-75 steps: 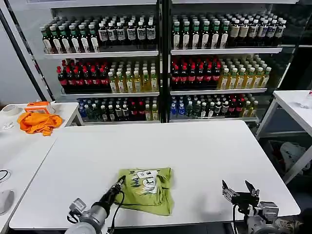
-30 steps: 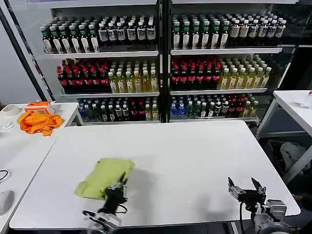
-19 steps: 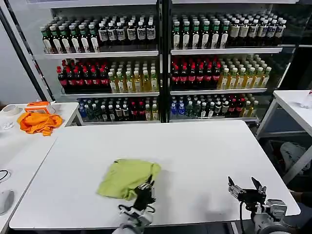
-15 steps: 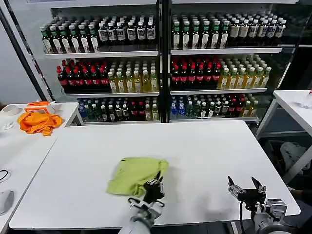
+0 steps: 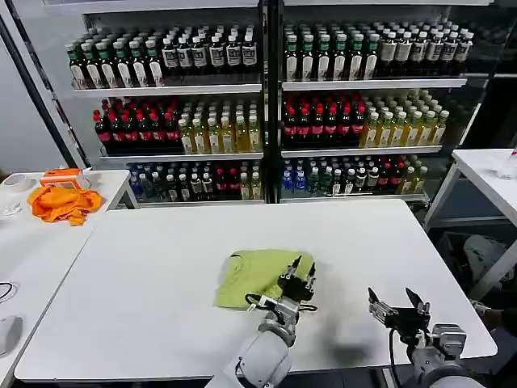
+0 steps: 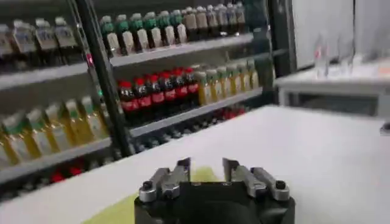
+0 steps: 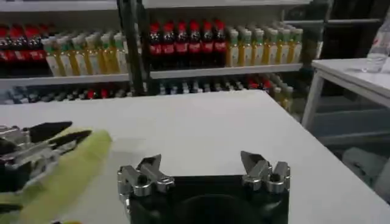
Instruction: Fold and organize the clothes.
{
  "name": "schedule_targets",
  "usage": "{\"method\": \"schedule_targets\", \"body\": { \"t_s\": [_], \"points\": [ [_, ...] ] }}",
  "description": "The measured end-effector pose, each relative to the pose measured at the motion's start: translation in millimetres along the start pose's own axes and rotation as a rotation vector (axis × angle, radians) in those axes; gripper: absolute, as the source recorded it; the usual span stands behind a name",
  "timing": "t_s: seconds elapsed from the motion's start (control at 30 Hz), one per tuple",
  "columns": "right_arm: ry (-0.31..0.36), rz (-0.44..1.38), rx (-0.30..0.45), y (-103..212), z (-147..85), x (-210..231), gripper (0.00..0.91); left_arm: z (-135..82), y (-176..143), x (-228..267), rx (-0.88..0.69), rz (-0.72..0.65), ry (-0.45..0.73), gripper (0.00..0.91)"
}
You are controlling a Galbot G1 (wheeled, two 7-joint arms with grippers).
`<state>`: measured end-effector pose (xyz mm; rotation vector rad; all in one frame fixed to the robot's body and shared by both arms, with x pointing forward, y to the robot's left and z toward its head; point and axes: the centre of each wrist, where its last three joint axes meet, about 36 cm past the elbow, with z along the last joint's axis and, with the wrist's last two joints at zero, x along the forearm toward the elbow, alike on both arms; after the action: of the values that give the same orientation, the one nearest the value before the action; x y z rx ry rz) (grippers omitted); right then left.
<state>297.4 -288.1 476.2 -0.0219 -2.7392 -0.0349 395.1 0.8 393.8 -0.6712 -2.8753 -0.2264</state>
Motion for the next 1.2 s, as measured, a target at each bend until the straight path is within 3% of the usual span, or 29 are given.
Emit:
{"method": "schedule_targets", "body": {
  "t_s": [0.13,0.33,0.63,0.67,0.7,0.73,0.97,1.2],
  "points": [
    [-0.006,-0.044,-0.03,6.5,-2.7,-11.9,0.907,-5.0,13.0,13.0,0.133,0.009,-0.017,0.907],
    [0.011,-0.135,-0.106,25.8,-3.0,-40.1,0.907,-8.0,59.2,39.2,0.29,-0.079,-0.037,0.907],
    [0.089,-0.232,-0.239,60.7,3.4,-101.3,0.907,-0.4,126.8,84.5,0.39,-0.258,-0.055,0.907],
    [0.096,-0.235,-0.247,64.2,3.3,-108.3,0.856,0.1,131.7,88.9,0.396,-0.273,-0.057,0.907],
    [0.103,-0.234,-0.254,67.3,3.4,-115.7,0.312,0.6,135.6,93.3,0.402,-0.286,-0.058,0.907],
    [0.109,-0.234,-0.262,70.7,3.0,-123.5,0.0,1.3,139.8,97.4,0.407,-0.301,-0.059,0.907],
    [0.136,-0.235,-0.293,90.3,-3.1,-166.2,0.0,6.3,157.4,120.1,0.427,-0.367,-0.058,0.907],
    [0.158,-0.223,-0.27,102.0,-10.7,-195.5,0.0,8.5,167.4,130.6,0.434,-0.398,-0.056,0.907]
  ]
}}
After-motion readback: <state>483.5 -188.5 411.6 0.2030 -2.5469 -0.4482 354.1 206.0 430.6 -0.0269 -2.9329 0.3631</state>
